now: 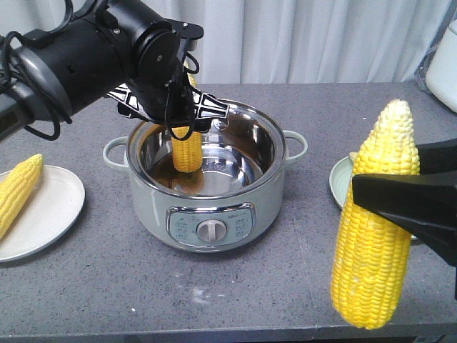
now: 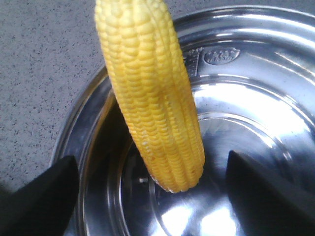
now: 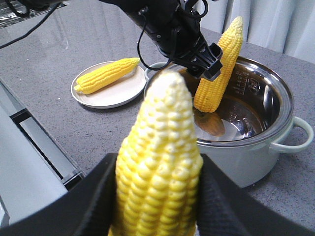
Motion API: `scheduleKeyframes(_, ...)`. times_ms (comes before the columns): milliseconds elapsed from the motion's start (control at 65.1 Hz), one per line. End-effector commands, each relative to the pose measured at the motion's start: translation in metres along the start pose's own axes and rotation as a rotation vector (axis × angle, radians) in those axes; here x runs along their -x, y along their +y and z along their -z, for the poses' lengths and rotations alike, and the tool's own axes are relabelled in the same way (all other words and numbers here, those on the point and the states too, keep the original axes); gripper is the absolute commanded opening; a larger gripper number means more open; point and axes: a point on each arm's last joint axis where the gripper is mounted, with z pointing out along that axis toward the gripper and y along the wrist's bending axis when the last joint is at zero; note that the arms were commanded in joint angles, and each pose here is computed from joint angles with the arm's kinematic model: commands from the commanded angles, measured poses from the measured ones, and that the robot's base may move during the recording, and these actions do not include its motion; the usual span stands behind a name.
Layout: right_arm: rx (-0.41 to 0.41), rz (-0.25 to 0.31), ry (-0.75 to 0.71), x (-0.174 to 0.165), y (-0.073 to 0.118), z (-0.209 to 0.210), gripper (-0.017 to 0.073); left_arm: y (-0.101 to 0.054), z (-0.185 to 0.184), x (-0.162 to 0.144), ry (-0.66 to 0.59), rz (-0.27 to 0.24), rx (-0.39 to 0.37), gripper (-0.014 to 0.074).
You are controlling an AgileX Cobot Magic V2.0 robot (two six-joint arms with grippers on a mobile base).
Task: Distribute corn equally
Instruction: 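Reach the left gripper down to the last corn cob in the pot, then grasp the last corn cob with the left gripper and lift it out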
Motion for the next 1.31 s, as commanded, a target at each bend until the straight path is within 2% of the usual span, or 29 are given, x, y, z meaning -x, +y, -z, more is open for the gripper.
scheduleKeyframes(0, -0.021, -0.002, -0.081, 0.011, 0.0, 0.005, 0.0225, 0.004, 0.027, 0.016, -0.146, 0.03, -0.051, 0.059)
scheduleKeyframes(384, -0.021, -0.002, -0.081, 0.011, 0.0, 0.005, 0.0225, -0.007, -0.004, 0.021, -0.189, 0.032, -0.049, 0.059)
scheduleKeyframes(507, -0.021, -0.002, -0.081, 0.011, 0.0, 0.005, 0.0225, -0.011, -0.02, 0.02, -0.187, 0.024, -0.032, 0.059)
scheduleKeyframes(599, -0.021, -0.002, -0.081, 0.011, 0.0, 0.005, 0.0225, -0.013, -0.03, 0.019, -0.179, 0.041, -0.011, 0.059)
scheduleKeyframes(768, -0.021, -0.002, -0.081, 0.011, 0.0, 0.005, 0.0225, -0.017, -0.04, 0.019, -0.185, 0.033, -0.023, 0.058)
scheduleKeyframes(876, -0.021, -0.002, -0.081, 0.011, 0.0, 0.005, 0.0225, -0.018, -0.045, 0.017, -0.169, 0.03, -0.016, 0.0529)
scheduleKeyframes(1137, -0.021, -0.002, -0.081, 0.011, 0.0, 0.005, 0.0225, -0.017, -0.043, 0.017, -0.17, 0.029, -0.016, 0.0308)
scheduleKeyframes(1291, -0.021, -0.002, -0.081, 0.011, 0.0, 0.005, 0.0225, -0.015, -0.035, 0.019, -0.186, 0.033, -0.021, 0.0279)
